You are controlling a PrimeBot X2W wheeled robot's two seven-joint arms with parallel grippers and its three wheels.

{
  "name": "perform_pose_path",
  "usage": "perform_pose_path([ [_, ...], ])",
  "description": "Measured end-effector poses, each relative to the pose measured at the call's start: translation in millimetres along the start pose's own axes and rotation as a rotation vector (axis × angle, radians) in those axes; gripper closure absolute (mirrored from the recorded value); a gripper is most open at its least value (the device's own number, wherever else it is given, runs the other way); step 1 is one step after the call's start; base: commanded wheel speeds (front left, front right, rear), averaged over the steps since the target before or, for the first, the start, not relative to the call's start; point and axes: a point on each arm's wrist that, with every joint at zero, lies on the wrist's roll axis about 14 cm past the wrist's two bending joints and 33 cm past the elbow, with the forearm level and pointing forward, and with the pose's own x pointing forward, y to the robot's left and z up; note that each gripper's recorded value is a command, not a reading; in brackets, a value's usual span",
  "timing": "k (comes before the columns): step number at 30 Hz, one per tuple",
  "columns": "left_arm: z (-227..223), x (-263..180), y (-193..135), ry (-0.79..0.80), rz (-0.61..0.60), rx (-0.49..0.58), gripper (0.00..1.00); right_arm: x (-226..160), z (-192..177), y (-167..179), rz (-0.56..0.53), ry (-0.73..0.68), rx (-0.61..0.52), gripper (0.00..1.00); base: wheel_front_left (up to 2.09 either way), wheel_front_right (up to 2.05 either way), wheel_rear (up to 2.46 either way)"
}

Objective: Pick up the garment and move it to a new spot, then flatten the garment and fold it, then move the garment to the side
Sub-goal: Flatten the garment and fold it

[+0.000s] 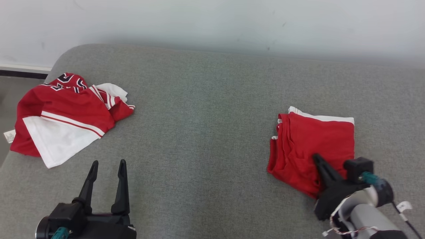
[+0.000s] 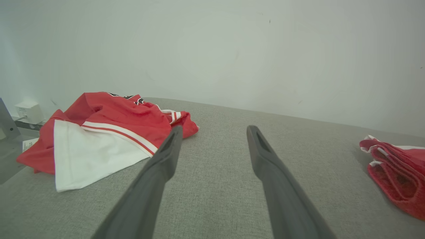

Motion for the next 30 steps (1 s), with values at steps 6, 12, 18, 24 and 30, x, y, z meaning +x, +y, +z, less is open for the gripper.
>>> perform_pose_path([
  [6, 2.1, -2.7, 1.6, -0.005, 0.005, 0.0, 0.0, 3.4, -5.1, 43.6, 0.086, 0.002, 0.044, 1.0, 0.0, 0.0, 0.0],
  [12, 3.9, -5.1, 0.6, -0.009, 0.003, -0.001, 0.0, 0.5, 8.6, 92.5, 0.193, -0.062, 0.077, 1.0, 0.0, 0.0, 0.0],
  [18, 4.1, -5.9, -4.9, -0.01, -0.014, -0.005, 0.0, -6.2, 33.7, 99.2, 0.201, -0.153, 0.088, 1.0, 0.0, 0.0, 0.0],
  [24, 2.3, -5.4, -13.2, -0.007, -0.039, -0.011, 0.0, -26.6, 72.8, 67.2, 0.111, -0.302, 0.094, 1.0, 0.0, 0.0, 0.0],
  [30, 1.1, -5.8, -21.4, -0.004, -0.067, -0.008, 0.0, -57.6, 82.9, 33.1, 0.003, -0.367, 0.054, 1.0, 0.0, 0.0, 0.0],
])
